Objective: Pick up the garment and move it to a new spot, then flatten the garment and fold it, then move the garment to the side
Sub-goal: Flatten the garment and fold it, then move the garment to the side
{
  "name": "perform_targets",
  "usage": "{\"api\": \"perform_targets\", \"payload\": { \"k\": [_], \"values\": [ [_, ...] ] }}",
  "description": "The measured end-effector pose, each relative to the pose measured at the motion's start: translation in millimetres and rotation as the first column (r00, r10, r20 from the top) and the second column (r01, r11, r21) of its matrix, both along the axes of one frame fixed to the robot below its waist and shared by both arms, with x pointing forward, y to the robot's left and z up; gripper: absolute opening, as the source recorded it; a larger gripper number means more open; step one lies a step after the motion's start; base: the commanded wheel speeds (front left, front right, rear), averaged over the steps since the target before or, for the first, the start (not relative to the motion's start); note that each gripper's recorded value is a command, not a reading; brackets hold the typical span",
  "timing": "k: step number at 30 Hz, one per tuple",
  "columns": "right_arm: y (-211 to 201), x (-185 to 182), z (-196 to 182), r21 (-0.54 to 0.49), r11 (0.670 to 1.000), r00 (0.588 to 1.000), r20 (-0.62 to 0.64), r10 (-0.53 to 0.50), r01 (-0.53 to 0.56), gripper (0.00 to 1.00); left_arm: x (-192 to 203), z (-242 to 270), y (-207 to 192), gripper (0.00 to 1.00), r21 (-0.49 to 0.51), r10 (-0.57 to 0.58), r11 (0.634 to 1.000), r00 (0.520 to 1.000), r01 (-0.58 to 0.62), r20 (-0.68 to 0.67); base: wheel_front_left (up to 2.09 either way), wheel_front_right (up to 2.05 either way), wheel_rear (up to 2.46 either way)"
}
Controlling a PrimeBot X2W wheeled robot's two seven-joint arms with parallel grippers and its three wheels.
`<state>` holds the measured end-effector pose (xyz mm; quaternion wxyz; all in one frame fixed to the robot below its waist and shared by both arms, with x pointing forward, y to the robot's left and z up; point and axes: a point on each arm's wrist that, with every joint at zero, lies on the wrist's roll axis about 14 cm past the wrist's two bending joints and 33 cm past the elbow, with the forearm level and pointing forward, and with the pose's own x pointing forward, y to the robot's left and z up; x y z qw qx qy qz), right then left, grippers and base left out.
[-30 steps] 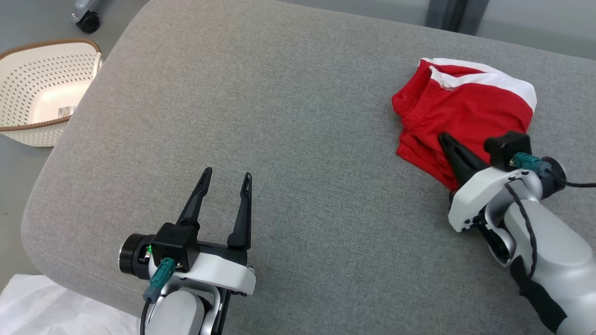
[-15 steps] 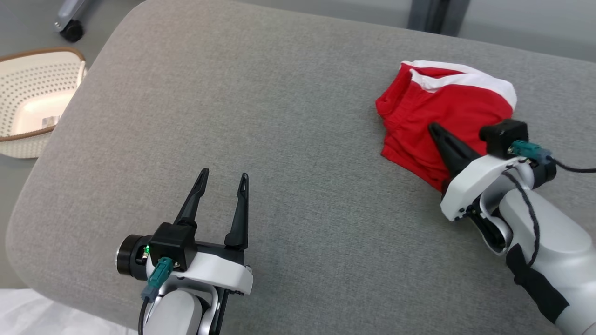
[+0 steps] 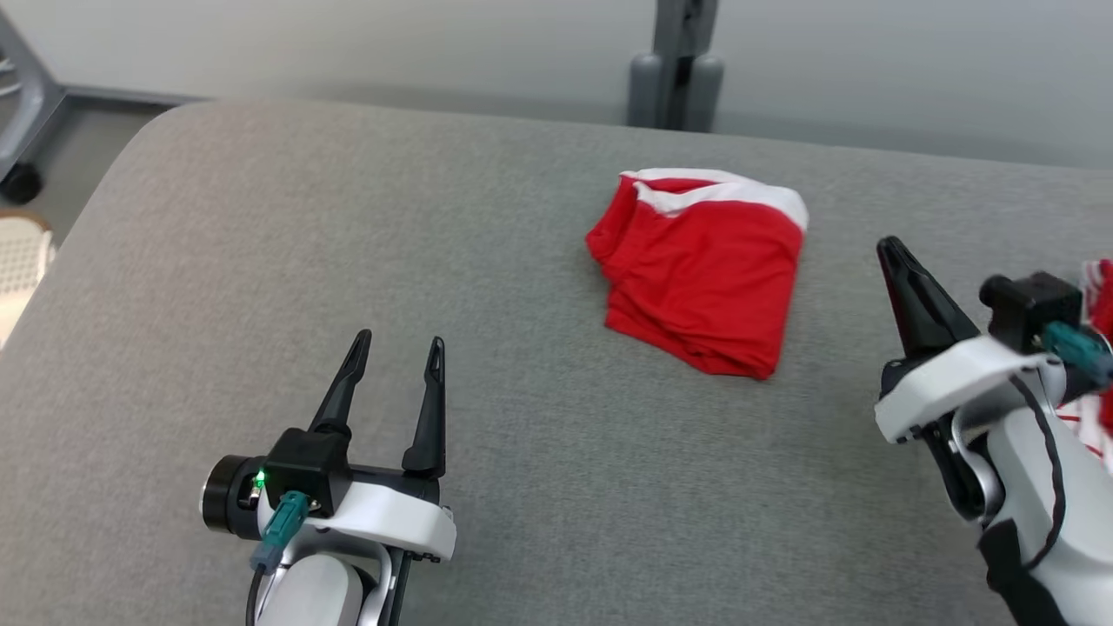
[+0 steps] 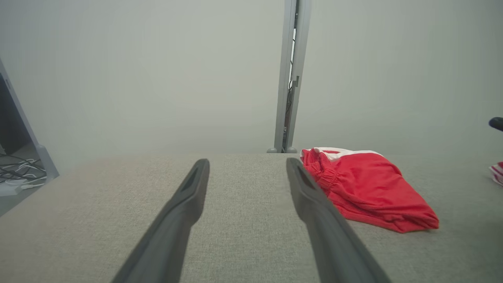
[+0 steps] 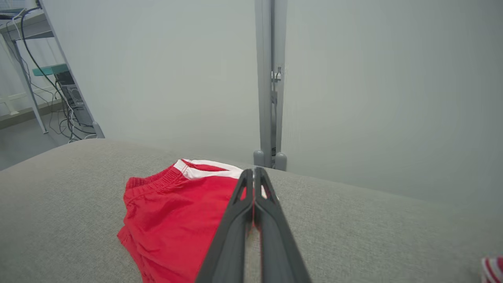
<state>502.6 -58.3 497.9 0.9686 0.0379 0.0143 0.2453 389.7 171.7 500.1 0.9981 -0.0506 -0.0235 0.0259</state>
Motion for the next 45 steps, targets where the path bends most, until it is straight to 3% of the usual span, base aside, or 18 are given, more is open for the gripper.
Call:
{"api": "perform_targets", "payload": {
  "k": [8, 17, 18, 19, 20, 37, 45],
  "values": [
    [-57.5, -36.8, 18.7, 0.034, 0.980, 0.978, 0.069, -0.196, 0.194, 0.00, -3.9, 6.0, -26.0, 1.00, -0.022, -0.071, 0.997, 0.997, 0.071, 0.020, 0.00, 0.00, 0.00],
    [-91.8, -74.7, 3.1, 0.054, 0.946, 0.947, 0.024, -0.320, 0.318, 0.00, -13.0, -5.8, -36.1, 1.00, -0.035, -0.098, 0.995, 0.995, 0.098, -0.016, 0.00, 0.00, 0.00],
    [-92.4, -77.3, 0.4, 0.055, 0.944, 0.945, 0.015, -0.325, 0.324, 0.06, -13.7, -7.1, -36.2, 1.00, -0.034, -0.099, 0.995, 0.995, 0.099, -0.021, 0.00, 0.00, 0.00],
    [-91.8, -79.7, -2.6, 0.056, 0.944, 0.945, 0.005, -0.327, 0.326, 0.60, -14.1, -8.0, -36.7, 1.00, -0.030, -0.101, 0.994, 0.995, 0.101, -0.024, 0.00, 0.00, 0.00],
    [-90.9, -82.0, -4.9, 0.054, 0.944, 0.945, -0.001, -0.327, 0.326, 1.00, -14.9, -9.1, -38.3, 1.00, -0.023, -0.109, 0.994, 0.994, 0.108, -0.027, 0.00, 0.00, 0.00],
    [-82.2, -79.8, -16.1, 0.044, 0.947, 0.948, -0.033, -0.317, 0.319, 1.00, -20.7, -14.1, -32.2, 1.00, -0.012, -0.098, 0.995, 0.994, 0.097, -0.041, 0.00, 0.00, 0.00],
    [-56.1, -57.7, -41.4, 0.109, 0.958, 0.952, -0.184, -0.243, 0.266, 1.00, -14.2, -23.1, -28.8, 1.00, -0.011, -0.090, 0.996, 0.994, 0.090, -0.069, 0.00, 0.00, 0.00]
  ]
}}
